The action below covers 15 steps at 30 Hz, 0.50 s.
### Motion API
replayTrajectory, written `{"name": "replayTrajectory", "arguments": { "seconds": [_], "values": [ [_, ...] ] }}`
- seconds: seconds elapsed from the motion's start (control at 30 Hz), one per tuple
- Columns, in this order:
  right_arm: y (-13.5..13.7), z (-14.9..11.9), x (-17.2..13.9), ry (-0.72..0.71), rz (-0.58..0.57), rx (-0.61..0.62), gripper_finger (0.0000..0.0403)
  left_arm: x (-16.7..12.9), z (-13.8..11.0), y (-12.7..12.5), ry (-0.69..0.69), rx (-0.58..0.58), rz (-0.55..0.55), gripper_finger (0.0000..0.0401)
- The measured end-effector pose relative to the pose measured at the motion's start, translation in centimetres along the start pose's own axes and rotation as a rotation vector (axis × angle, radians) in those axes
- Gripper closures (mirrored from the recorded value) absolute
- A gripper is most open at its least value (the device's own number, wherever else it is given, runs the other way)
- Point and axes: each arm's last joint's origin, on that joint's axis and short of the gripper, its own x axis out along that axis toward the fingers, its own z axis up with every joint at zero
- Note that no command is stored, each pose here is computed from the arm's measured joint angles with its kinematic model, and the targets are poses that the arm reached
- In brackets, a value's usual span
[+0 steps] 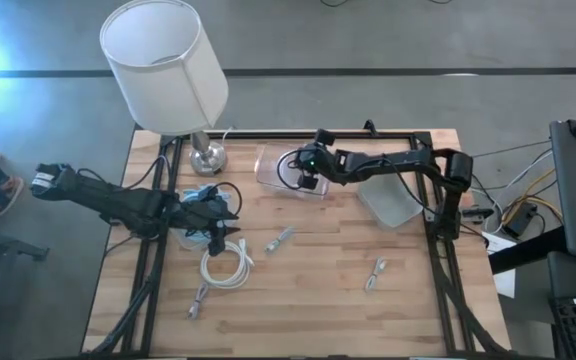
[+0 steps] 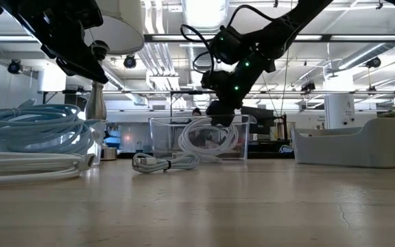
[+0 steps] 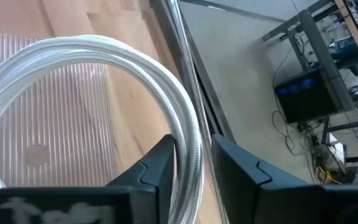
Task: Pick & Place USB Port
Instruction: Put the right white HDMI cable into the transparent bin
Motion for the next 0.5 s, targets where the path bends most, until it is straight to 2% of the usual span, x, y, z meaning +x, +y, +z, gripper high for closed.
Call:
{"name": "replayTrajectory", "arguments": {
  "seconds": [0.5],
  "values": [
    [0.0,1.6,-1.0,-0.043,0.002,0.006,0.0231,0.0,0.0,0.0,0.002,0.005,-0.005,0.0233]
  ]
}}
